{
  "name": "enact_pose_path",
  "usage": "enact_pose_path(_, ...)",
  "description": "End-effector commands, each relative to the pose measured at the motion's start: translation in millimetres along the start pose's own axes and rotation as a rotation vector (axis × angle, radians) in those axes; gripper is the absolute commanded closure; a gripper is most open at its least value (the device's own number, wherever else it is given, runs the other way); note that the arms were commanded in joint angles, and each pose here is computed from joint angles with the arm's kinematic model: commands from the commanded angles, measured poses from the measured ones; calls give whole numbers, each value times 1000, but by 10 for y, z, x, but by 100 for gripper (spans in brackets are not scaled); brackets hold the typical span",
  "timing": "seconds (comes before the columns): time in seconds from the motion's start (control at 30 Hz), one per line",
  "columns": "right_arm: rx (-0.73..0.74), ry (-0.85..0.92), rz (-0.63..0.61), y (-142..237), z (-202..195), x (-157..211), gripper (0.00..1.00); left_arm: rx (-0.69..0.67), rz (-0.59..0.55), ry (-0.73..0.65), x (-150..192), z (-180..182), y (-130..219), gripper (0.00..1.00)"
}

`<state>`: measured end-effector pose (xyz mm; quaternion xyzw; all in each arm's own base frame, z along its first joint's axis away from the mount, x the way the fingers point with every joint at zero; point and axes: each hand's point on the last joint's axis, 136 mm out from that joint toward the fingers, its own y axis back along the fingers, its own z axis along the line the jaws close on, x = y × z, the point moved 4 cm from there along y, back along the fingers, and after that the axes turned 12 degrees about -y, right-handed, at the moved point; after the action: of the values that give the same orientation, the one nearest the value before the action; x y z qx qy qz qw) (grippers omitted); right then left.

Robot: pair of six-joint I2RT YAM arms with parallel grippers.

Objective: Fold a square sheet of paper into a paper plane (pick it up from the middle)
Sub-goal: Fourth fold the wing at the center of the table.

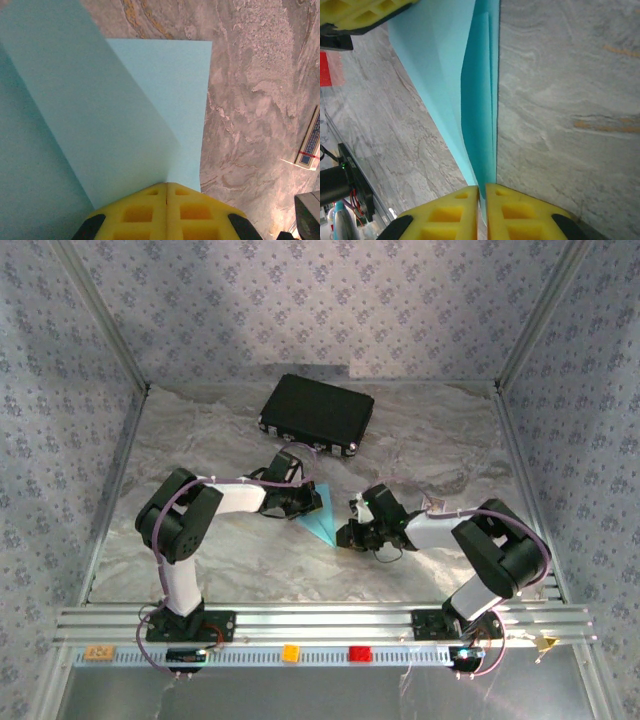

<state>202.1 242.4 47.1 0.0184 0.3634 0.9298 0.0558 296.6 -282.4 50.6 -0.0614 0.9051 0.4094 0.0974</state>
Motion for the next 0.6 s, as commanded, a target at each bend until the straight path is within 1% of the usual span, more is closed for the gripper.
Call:
enact_pose_path(0.0,106,-59,54,-27,-289,176,92,-56,47,18,114,146,-63,97)
enact_pose_path(0.07,115,-66,61,-40,-324,195,95,-55,47,17,118,141,-61,98)
enact_pose_path(0.13,112,-72,58,-34,-335,208,95,-56,46,18,112,144,-60,98)
enact_pose_path(0.2,104,-73,47,-10,-318,201,90,-56,49,18,120,142,-63,98)
enact_pose_path(0.3,105,-66,40,18,-301,202,89,-58,47,18,115,147,-65,98)
enact_pose_path(0.5,99,-80,56,-3,-357,255,94,-58,48,19,120,157,-68,98)
enact_pose_path(0.53,95,-77,49,6,-336,242,92,-57,49,18,124,152,-70,98)
enact_pose_path(0.57,92,-76,40,24,-315,227,89,-57,47,20,117,152,-68,98)
